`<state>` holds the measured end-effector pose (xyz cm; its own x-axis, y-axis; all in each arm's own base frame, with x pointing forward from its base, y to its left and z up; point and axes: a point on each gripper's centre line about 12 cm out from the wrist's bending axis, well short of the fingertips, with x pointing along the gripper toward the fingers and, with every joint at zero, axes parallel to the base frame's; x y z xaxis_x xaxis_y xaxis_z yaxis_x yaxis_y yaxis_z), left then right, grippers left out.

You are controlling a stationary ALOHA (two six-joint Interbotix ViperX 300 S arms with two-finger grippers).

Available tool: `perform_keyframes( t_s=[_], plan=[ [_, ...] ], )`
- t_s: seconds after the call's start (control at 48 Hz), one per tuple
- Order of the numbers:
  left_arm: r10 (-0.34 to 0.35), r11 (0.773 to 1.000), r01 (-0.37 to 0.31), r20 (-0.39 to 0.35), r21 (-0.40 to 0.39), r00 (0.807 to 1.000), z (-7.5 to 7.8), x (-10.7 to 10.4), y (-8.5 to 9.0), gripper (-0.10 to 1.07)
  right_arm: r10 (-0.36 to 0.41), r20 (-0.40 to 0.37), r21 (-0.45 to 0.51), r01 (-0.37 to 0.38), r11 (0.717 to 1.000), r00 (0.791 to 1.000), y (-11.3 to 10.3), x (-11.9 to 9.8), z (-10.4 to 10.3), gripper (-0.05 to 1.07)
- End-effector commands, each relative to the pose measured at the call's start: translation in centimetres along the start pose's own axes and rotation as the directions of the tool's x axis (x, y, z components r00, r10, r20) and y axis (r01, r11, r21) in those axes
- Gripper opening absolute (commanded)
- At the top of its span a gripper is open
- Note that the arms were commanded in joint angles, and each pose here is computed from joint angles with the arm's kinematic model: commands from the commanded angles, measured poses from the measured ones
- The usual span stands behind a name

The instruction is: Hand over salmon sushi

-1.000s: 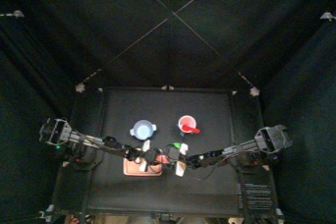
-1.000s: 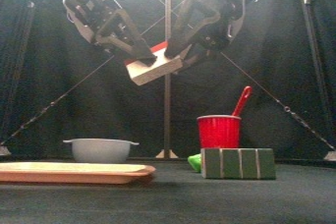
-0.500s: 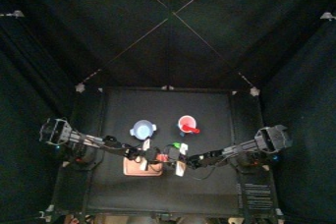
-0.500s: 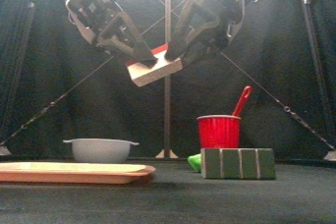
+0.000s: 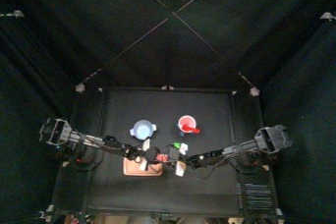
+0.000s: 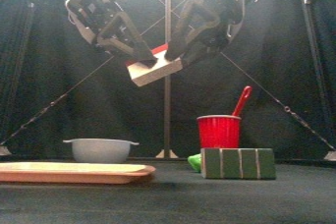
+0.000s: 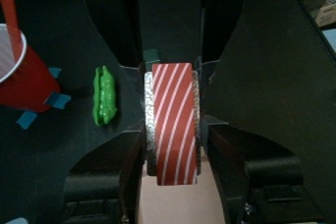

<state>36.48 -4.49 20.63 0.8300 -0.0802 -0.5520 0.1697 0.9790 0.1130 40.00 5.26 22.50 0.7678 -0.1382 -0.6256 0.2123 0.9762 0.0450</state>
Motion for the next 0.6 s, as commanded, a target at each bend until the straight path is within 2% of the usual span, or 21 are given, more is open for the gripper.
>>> perform_keyframes(
  t_s=[0.0,0.208,0.583],
  plan=[
    [-0.002,1.0,0.002,0.028,0.002,1.0,0.79,-0.39,0.08,0.75,0.011,0.035,0.022,-0.011,1.0,0.999,-0.03,-0.8,1.25,0.53],
    [-0.003,1.0,0.003,0.031,0.001,1.0,0.7,-0.75,0.03,0.93,0.009,0.035,0.023,-0.01,1.0,0.999,-0.14,-0.9,1.2,0.53],
    [-0.002,1.0,0.002,0.031,-0.003,1.0,0.67,-0.79,0.08,0.93,0.008,0.03,0.022,-0.009,1.0,1.0,-0.14,-0.87,1.0,0.53]
  ],
)
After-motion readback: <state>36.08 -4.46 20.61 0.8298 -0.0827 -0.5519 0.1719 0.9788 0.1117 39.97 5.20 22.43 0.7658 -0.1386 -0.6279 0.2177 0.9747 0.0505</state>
